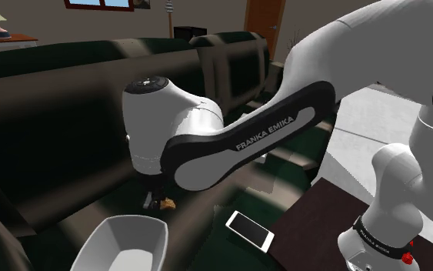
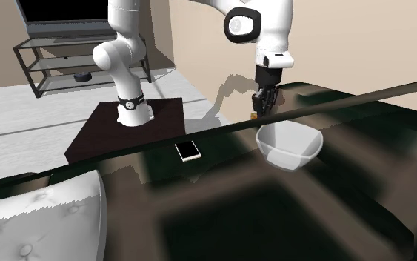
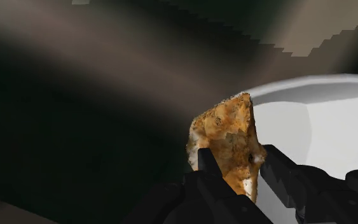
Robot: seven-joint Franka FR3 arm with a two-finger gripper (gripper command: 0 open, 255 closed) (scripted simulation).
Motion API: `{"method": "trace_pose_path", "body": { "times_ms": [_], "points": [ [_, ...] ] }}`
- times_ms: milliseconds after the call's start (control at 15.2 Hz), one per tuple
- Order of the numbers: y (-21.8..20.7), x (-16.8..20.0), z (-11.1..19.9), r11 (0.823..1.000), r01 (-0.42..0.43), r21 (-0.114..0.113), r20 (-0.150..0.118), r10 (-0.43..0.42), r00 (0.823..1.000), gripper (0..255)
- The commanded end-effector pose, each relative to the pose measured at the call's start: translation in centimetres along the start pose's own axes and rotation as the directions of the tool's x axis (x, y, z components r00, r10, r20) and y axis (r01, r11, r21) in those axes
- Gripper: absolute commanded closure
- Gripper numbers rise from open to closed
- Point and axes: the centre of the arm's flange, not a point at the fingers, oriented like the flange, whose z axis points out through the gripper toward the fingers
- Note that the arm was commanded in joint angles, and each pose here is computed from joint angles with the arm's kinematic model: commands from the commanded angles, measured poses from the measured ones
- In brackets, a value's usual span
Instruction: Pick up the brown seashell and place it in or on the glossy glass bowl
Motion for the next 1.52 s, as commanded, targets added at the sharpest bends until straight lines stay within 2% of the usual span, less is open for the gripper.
{"method": "trace_pose_path", "body": {
  "times_ms": [0, 462, 1452],
  "points": [
    [-2.2, 1.8, 0.0, 1.000, -0.001, 0.000, 0.000, 0.001, 1.000, 255],
    [-9.3, 7.7, -0.2, 1.000, -0.001, 0.000, 0.000, 0.001, 1.000, 255],
    [-9.8, 7.1, 7.2, 1.000, -0.001, 0.000, 0.000, 0.001, 1.000, 255]
  ]
}}
